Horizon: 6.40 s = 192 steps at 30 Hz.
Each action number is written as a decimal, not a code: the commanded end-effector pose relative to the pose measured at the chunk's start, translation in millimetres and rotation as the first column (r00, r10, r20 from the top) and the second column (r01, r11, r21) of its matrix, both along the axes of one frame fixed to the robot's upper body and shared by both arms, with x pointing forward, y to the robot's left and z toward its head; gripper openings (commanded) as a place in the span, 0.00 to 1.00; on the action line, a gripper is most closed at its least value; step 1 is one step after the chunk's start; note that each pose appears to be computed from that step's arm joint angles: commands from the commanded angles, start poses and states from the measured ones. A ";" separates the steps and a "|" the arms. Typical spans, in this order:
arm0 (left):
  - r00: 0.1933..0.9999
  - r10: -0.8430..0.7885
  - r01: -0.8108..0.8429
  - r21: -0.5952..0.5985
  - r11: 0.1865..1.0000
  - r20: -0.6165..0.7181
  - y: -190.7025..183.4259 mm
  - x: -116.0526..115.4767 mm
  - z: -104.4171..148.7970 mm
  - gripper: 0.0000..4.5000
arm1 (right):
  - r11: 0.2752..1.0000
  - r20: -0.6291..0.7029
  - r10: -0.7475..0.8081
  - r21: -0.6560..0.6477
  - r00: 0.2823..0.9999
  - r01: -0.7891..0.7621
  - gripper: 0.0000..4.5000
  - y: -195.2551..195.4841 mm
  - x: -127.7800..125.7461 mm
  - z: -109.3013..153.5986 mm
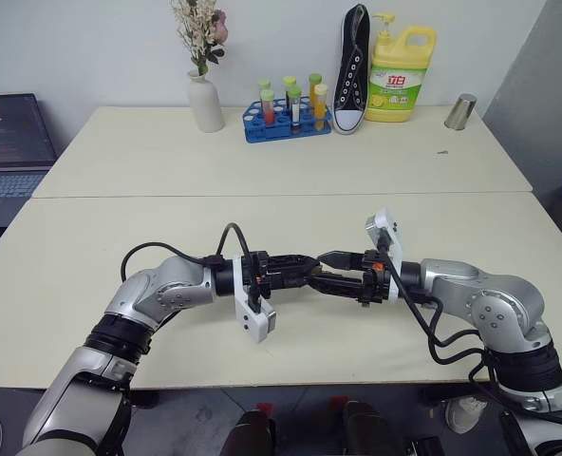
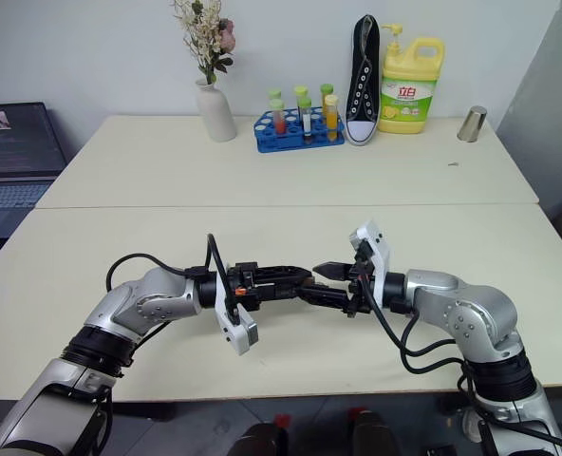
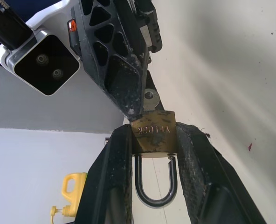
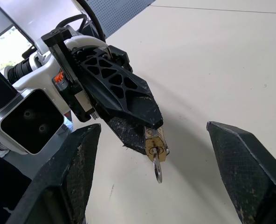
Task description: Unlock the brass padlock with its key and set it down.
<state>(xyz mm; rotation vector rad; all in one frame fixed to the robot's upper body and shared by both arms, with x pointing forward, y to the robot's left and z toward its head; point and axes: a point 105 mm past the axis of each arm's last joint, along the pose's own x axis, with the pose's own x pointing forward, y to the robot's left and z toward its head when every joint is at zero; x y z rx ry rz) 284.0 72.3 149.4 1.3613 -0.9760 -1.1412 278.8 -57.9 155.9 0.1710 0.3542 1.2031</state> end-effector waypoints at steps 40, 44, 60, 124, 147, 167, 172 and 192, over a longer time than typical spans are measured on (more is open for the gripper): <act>0.988 -0.088 0.046 -0.305 0.951 -0.125 2.2 -17.6 57.5 1.00 | 1.000 0.070 0.017 -0.025 0.997 -0.015 0.04 -6.2 6.7 12.6; 0.918 -0.022 -0.152 -0.402 0.903 -0.396 10.8 12.5 72.8 1.00 | 0.998 0.107 0.029 -0.051 0.994 -0.024 0.04 -10.5 3.4 15.3; 0.235 -0.036 -0.315 -0.111 0.943 -0.971 14.6 23.9 8.3 0.11 | 0.995 0.163 0.100 -0.031 0.982 -0.096 0.04 -4.6 -11.5 27.1; 0.078 -0.149 -0.311 -0.166 0.936 -0.986 6.8 -6.3 22.0 0.00 | 0.993 0.143 0.107 -0.062 0.984 -0.099 0.04 -9.3 -8.7 17.6; -0.013 -0.236 -0.314 -0.220 0.924 -0.972 1.7 -14.0 40.7 0.00 | 0.992 0.136 0.118 -0.069 0.984 -0.110 0.04 -8.0 -10.4 14.2; 0.729 0.210 -0.166 0.130 0.978 -0.652 57.9 -10.0 -4.6 0.60 | 0.978 -0.062 0.102 -0.177 0.993 -0.112 0.04 -22.8 1.0 -15.8; 0.722 0.208 -0.174 0.118 0.978 -0.660 58.7 -12.7 -9.5 0.94 | 0.954 -0.131 0.136 -0.249 0.982 -0.165 0.04 -12.8 11.2 -35.7; 0.491 0.176 -0.324 0.009 0.946 -0.853 58.8 -9.0 -16.5 1.00 | 0.911 0.204 -0.002 -0.402 0.979 0.086 0.95 -48.2 55.3 -19.4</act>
